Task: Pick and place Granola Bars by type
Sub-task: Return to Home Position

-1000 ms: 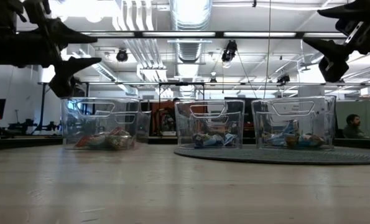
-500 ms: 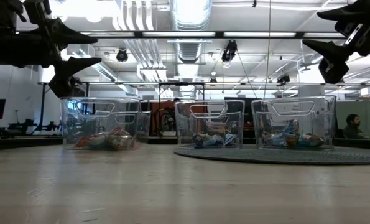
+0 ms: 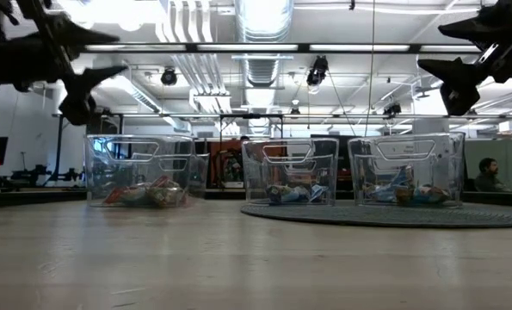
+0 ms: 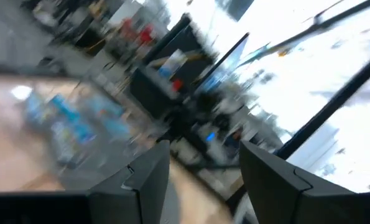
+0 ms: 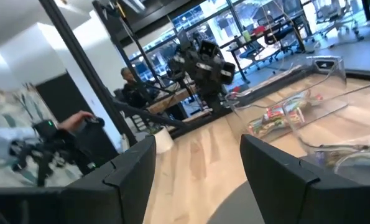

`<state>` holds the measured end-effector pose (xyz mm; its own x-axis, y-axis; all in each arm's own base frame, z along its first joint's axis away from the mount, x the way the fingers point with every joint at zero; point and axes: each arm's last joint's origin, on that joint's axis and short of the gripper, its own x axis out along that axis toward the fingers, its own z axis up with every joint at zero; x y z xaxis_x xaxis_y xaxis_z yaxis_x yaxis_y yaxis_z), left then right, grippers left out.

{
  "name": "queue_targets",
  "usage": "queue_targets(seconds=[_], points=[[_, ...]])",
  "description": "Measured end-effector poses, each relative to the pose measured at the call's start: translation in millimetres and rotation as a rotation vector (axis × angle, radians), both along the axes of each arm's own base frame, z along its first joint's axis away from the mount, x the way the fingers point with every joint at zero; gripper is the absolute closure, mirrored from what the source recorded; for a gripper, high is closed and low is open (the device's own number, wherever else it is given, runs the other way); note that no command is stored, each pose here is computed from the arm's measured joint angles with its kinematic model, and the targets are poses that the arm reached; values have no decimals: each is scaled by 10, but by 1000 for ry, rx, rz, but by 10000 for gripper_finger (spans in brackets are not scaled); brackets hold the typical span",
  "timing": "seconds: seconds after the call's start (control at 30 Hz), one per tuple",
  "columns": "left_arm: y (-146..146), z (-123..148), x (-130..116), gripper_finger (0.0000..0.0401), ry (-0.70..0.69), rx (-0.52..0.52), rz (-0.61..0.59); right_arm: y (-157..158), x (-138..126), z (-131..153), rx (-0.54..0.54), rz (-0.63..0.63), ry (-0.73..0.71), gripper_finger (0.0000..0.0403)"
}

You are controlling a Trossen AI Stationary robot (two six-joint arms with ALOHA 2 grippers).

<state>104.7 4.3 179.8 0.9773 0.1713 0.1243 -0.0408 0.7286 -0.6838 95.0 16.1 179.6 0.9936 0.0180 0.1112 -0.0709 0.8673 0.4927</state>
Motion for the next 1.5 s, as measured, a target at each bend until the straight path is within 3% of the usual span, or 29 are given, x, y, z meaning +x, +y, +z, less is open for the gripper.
queue_targets(seconds=[0.37,1.5], points=[[1,110,-113,224,-139,-1,0,0,1,-7,-239,-25,-1,179],[1,94,-109,224,-124,-1,1,1,1,-7,-214,-23,-1,179]])
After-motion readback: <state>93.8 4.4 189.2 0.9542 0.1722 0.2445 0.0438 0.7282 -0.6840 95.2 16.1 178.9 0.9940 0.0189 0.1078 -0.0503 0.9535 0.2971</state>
